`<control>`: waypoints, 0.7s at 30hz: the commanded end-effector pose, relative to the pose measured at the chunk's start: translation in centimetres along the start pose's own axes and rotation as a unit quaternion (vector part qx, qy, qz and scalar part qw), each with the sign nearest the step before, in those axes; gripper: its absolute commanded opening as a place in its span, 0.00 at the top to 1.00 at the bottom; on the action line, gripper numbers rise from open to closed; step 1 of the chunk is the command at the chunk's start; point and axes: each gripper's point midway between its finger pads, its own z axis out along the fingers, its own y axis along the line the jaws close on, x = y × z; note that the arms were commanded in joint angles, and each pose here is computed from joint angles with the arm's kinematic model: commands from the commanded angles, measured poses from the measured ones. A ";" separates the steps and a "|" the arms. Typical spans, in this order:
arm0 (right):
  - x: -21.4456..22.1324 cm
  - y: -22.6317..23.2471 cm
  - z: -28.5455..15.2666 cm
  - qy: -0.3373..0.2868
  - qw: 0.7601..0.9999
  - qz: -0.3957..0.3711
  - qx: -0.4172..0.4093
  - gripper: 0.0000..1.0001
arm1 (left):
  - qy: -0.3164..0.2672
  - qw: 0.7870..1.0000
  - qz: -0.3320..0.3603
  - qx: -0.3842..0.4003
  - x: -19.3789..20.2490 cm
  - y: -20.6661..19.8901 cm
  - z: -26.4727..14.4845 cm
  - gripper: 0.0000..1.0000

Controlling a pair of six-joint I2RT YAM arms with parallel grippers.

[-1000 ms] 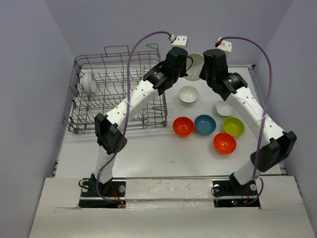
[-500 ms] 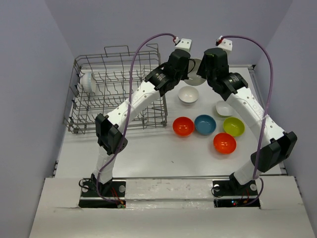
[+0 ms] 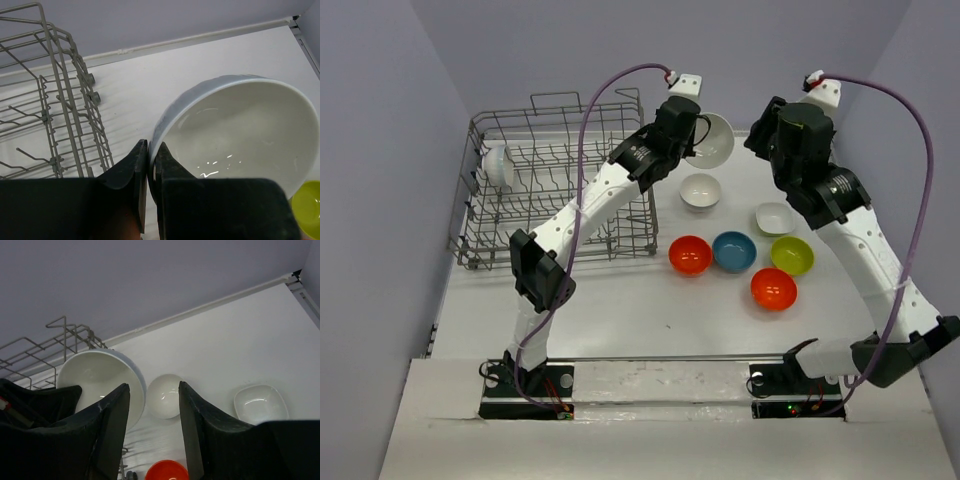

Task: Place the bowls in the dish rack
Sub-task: Insert the bowl into the dish rack.

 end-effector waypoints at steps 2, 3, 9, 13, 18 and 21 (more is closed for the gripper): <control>-2.7 -1.3 -2.3 -0.045 0.999 0.026 0.004 0.50 | -0.136 0.988 -0.070 0.018 -11.4 2.2 -6.8 1.00; -2.8 -1.4 -2.6 -0.046 0.999 0.028 0.002 0.50 | -0.142 0.987 -0.073 0.015 -12.0 2.7 -7.3 1.00; -2.6 0.2 -2.2 -0.033 0.999 0.024 -0.030 0.51 | -0.170 0.981 -0.091 -0.013 -14.7 7.9 -10.1 1.00; -0.8 3.3 -0.1 0.005 0.998 0.013 -0.068 0.54 | -0.182 0.976 -0.108 -0.044 -15.1 12.6 -11.5 1.00; 3.6 6.6 4.0 0.061 0.993 -0.012 -0.099 0.54 | -0.188 0.967 -0.106 -0.138 -15.3 20.2 -13.3 1.00; 5.5 9.2 5.2 0.091 0.987 -0.026 -0.128 0.56 | -0.177 0.958 -0.088 -0.210 -14.6 23.7 -13.9 1.00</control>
